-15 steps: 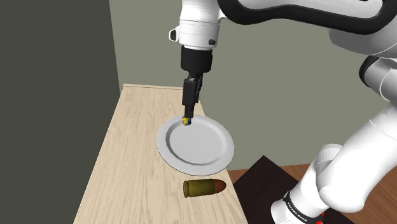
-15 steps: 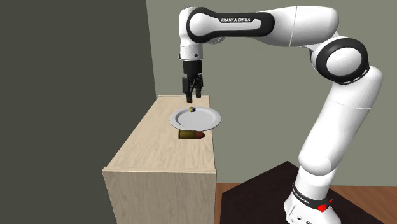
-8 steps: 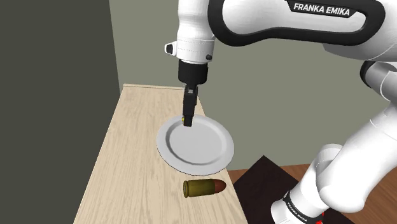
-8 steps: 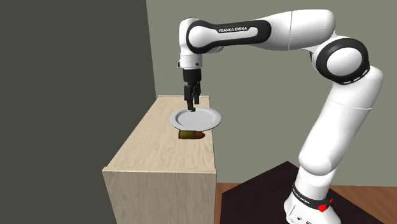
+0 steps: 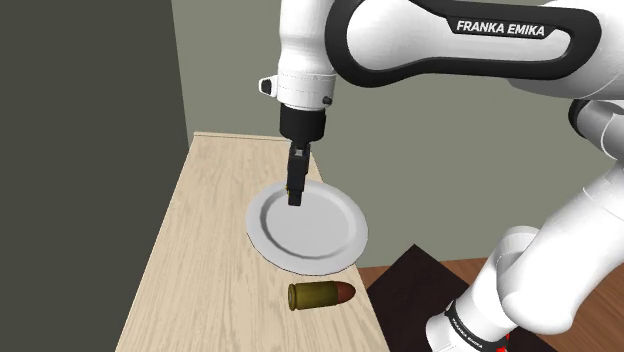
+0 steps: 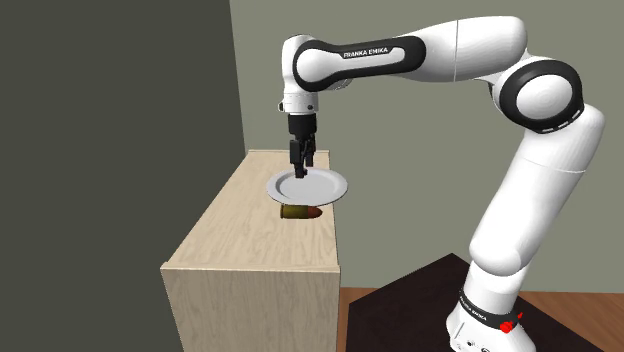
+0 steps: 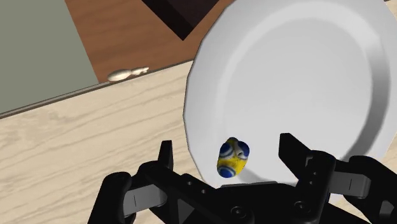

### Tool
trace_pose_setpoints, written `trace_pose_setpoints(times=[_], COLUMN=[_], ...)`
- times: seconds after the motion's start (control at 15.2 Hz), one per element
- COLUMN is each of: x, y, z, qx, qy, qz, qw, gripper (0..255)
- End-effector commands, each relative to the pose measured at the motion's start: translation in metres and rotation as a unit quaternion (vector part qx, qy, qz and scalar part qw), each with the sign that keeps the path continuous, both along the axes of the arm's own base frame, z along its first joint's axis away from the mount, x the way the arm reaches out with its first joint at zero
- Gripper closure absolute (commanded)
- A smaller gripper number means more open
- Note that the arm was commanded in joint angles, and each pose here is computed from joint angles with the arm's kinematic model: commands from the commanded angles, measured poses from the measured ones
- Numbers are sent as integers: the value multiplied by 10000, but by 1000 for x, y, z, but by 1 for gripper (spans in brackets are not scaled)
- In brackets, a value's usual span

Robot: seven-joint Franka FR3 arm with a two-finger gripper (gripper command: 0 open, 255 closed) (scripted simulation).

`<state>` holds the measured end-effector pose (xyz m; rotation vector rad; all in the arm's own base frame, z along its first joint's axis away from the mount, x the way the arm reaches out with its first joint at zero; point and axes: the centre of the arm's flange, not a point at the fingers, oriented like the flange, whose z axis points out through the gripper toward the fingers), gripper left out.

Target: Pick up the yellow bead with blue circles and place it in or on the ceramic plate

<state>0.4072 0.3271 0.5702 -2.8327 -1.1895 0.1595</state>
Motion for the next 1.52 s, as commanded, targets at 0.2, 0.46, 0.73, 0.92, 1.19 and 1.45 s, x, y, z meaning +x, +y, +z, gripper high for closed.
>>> trace_pose_setpoints(times=[0.2, 0.46, 0.73, 0.92, 1.19, 1.45], x=[0, 0, 0, 0, 0, 0], y=[0, 0, 0, 0, 0, 0], z=[0, 0, 5, 21, 42, 63], qx=[0, 0, 0, 0, 0, 0], qy=[0, 0, 0, 0, 0, 0], qz=[0, 0, 0, 0, 0, 0], qw=[10000, 10000, 10000, 10000, 10000, 10000], gripper=[255, 255, 255, 255, 255, 255])
